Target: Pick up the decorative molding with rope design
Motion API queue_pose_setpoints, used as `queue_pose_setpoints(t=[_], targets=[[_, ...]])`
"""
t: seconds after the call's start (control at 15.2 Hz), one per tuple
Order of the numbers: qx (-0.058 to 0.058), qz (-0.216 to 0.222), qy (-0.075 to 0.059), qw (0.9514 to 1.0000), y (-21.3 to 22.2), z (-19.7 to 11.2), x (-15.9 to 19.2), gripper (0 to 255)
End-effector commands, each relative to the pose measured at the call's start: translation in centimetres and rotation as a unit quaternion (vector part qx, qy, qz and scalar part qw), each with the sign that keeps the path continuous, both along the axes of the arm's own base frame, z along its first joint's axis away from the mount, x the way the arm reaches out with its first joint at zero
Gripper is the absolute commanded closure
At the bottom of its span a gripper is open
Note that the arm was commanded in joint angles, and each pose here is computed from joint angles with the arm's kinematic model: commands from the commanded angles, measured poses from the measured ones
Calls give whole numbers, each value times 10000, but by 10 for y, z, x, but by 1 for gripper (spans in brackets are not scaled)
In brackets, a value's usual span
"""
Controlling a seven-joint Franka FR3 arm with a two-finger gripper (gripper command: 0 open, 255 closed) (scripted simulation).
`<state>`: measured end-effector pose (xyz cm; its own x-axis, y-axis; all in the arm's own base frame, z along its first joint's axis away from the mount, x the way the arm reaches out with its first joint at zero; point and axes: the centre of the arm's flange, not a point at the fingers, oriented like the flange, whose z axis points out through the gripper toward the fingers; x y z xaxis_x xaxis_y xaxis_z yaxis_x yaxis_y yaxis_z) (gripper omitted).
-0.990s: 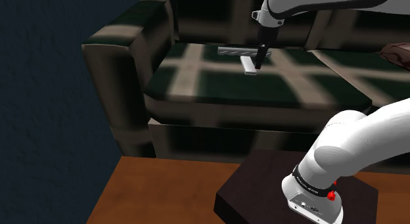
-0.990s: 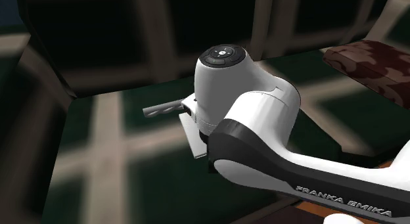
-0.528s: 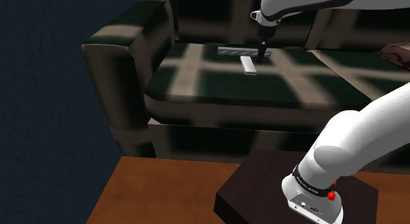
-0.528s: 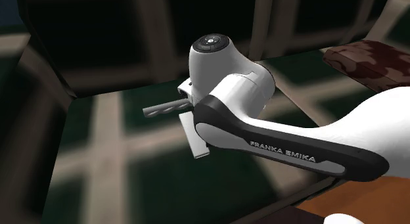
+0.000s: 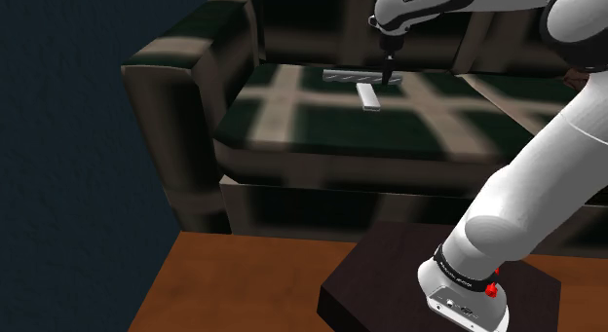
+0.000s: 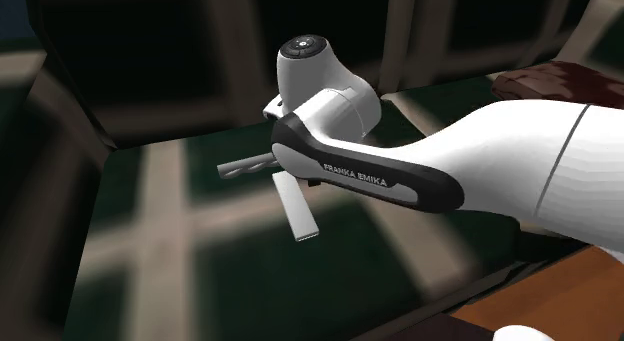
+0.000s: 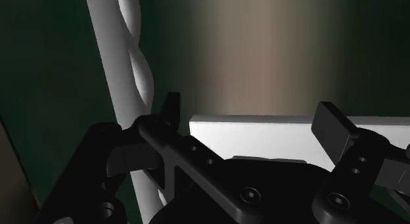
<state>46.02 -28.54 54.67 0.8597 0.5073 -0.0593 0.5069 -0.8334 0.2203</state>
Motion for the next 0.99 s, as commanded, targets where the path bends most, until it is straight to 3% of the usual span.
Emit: queue_pose_setpoints(t=[0.0, 0.4, 0.92], targets=[[-101, 160, 17, 9998, -21, -1, 12, 0], [-376, 595, 57, 9975, -77, -2, 59, 0], [-377, 597, 57, 9975, -77, -42, 59, 0]])
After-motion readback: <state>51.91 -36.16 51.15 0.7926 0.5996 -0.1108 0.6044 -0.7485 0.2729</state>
